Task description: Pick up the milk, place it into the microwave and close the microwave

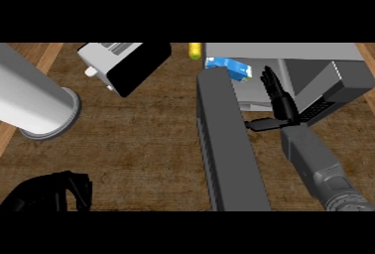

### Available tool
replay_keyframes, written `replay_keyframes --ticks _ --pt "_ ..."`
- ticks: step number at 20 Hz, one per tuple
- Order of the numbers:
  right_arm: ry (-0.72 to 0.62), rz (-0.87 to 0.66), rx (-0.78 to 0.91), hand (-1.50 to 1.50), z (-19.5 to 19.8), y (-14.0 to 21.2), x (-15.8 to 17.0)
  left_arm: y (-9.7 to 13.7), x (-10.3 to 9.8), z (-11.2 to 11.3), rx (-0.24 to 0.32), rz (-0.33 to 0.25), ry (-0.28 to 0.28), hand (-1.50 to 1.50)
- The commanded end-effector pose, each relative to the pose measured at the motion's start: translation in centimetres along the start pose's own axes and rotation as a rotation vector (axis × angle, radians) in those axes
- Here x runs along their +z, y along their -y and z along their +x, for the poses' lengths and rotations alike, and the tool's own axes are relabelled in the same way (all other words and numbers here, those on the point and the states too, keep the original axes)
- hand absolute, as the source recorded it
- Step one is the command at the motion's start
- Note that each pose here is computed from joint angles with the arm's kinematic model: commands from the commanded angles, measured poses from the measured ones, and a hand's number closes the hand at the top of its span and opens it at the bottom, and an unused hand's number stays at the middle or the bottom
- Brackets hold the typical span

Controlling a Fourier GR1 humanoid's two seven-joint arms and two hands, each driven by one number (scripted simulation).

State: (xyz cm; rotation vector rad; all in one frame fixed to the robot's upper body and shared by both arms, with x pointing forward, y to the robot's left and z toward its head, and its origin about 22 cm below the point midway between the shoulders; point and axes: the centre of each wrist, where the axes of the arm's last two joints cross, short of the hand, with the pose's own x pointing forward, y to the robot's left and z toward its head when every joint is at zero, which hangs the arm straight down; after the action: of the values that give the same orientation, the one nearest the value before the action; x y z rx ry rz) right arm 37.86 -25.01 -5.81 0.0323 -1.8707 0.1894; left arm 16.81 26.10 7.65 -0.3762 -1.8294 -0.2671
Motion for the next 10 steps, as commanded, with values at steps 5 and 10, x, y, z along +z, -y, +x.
replay_keyframes --ticks 5,10 --pt "-0.028 0.030 -0.049 -1.50 -1.7 1.7 3.9 3.0 -2.2 -1.6 0.014 -0.063 -0.045 1.50" --pt "-0.035 0.005 -0.047 -1.50 -3.6 3.7 9.7 6.1 -3.8 -1.8 -0.030 -0.158 -0.057 1.50"
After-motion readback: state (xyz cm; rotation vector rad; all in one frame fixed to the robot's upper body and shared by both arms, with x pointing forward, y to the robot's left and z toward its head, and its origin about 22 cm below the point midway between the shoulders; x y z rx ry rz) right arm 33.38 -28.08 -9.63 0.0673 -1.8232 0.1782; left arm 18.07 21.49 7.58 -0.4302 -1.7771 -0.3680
